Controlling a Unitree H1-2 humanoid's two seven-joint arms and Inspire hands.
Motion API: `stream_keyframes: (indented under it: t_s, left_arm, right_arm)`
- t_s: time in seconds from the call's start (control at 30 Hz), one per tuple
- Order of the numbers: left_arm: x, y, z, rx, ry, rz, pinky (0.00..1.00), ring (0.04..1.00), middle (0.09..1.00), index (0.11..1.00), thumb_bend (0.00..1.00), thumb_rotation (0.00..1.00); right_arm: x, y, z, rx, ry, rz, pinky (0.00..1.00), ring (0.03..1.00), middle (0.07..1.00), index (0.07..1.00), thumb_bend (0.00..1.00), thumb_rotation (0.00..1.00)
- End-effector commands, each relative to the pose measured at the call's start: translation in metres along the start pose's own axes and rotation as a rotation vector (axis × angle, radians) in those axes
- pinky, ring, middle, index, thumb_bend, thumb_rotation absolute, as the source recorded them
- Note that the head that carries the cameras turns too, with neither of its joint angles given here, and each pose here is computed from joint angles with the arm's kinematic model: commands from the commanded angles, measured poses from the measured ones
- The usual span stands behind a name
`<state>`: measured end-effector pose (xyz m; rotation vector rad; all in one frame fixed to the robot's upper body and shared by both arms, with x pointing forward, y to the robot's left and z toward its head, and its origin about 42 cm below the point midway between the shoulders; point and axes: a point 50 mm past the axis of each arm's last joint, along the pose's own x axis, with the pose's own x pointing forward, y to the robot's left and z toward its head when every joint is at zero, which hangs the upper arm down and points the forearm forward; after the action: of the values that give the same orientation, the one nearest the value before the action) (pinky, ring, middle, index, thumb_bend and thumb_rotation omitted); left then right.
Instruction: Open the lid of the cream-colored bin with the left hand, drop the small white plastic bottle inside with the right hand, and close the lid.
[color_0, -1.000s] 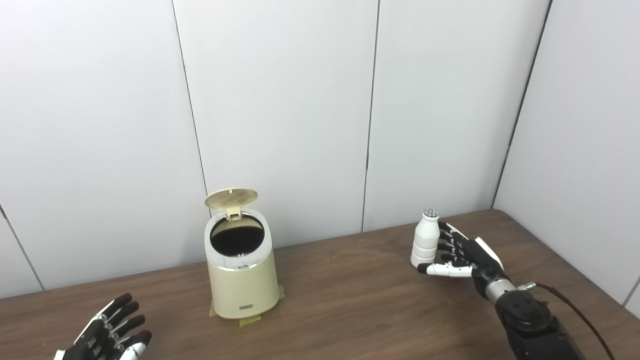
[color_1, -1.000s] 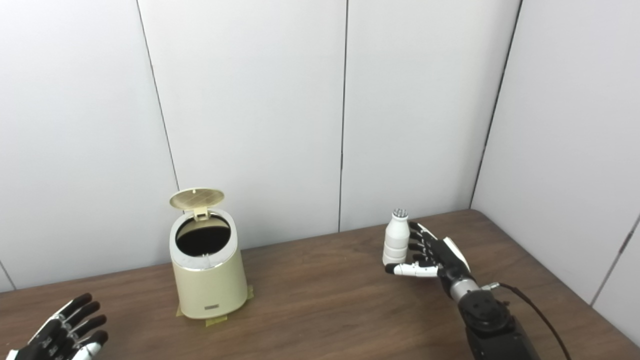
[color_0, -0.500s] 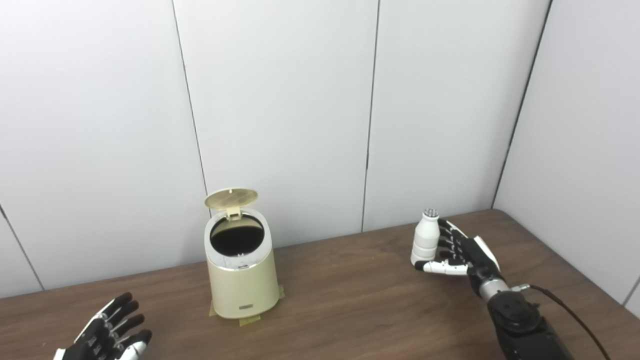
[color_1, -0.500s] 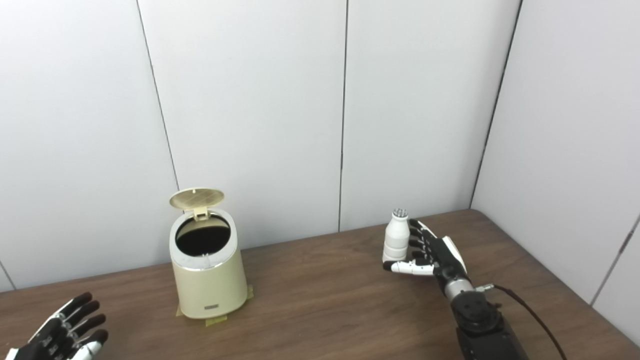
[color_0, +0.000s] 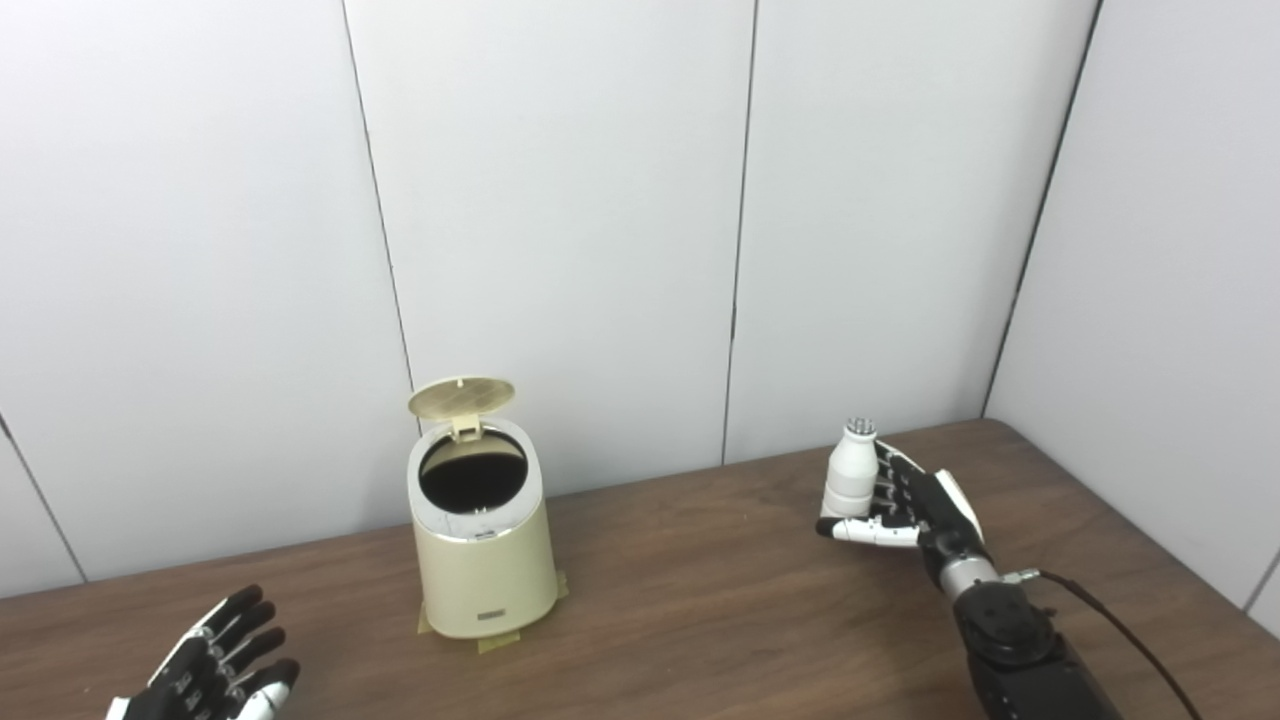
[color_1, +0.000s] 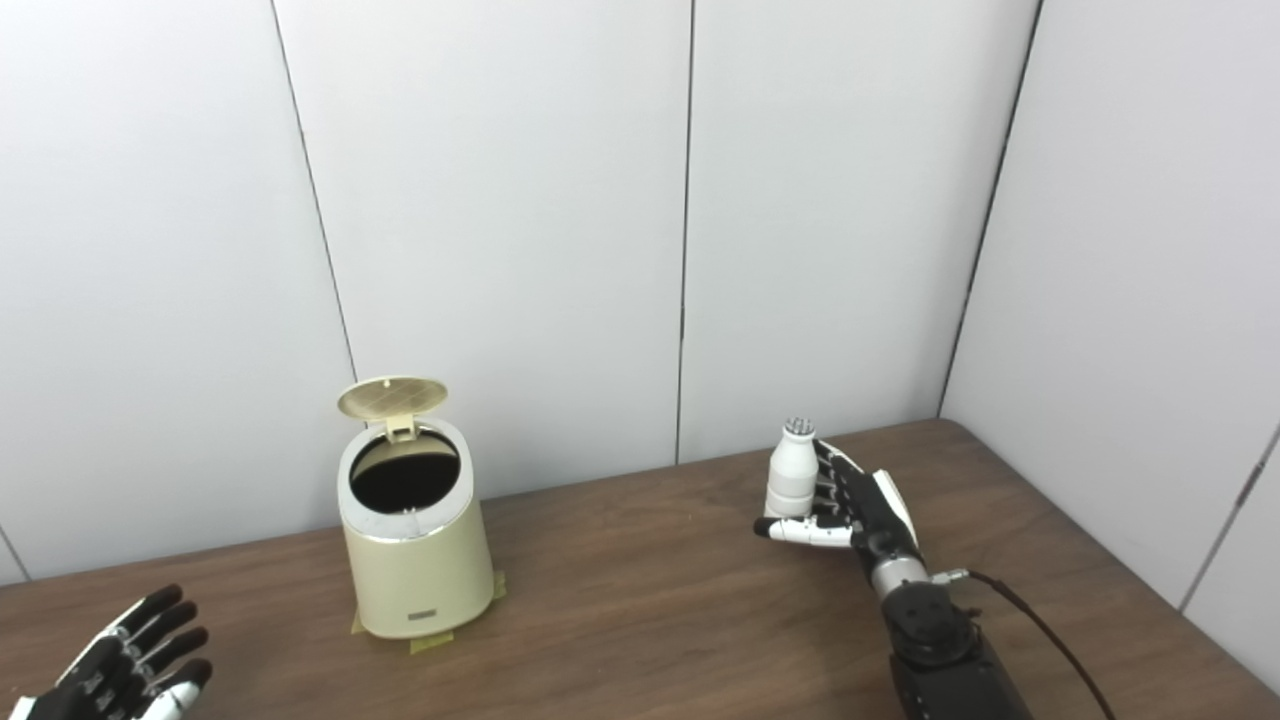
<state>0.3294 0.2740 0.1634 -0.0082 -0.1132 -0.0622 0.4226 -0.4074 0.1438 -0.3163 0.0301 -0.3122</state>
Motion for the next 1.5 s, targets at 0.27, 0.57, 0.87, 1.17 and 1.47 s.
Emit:
stream_keyframes:
  t_s: [0.27,0.57,0.87,1.17,1.47]
  left_arm:
    - [0.008,-0.003,0.023,0.019,-0.079,-0.011,0.73,0.814,0.851,0.858,0.46,0.00]
    - [0.007,-0.003,0.021,0.007,-0.075,-0.017,0.72,0.805,0.848,0.854,0.46,0.00]
    - [0.008,-0.004,0.018,0.040,-0.077,-0.018,0.69,0.789,0.840,0.854,0.48,0.00]
    - [0.013,-0.012,0.011,0.048,-0.080,-0.012,0.68,0.781,0.828,0.838,0.52,0.00]
    - [0.016,-0.025,-0.002,-0.004,-0.070,0.001,0.67,0.766,0.809,0.807,0.63,0.02]
  right_arm:
    - [0.021,-0.004,0.023,-0.008,-0.171,-0.121,0.34,0.386,0.483,0.527,0.52,0.00]
    - [0.018,-0.001,0.025,-0.003,-0.186,-0.119,0.34,0.386,0.478,0.526,0.52,0.00]
    - [-0.001,0.018,0.086,-0.014,-0.381,-0.075,0.35,0.385,0.489,0.546,0.51,0.00]
    - [-0.022,0.069,0.175,-0.106,-0.581,0.062,0.34,0.395,0.482,0.532,0.52,0.00]
    - [-0.032,0.120,0.222,-0.075,-0.691,0.199,0.36,0.428,0.478,0.498,0.52,0.00]
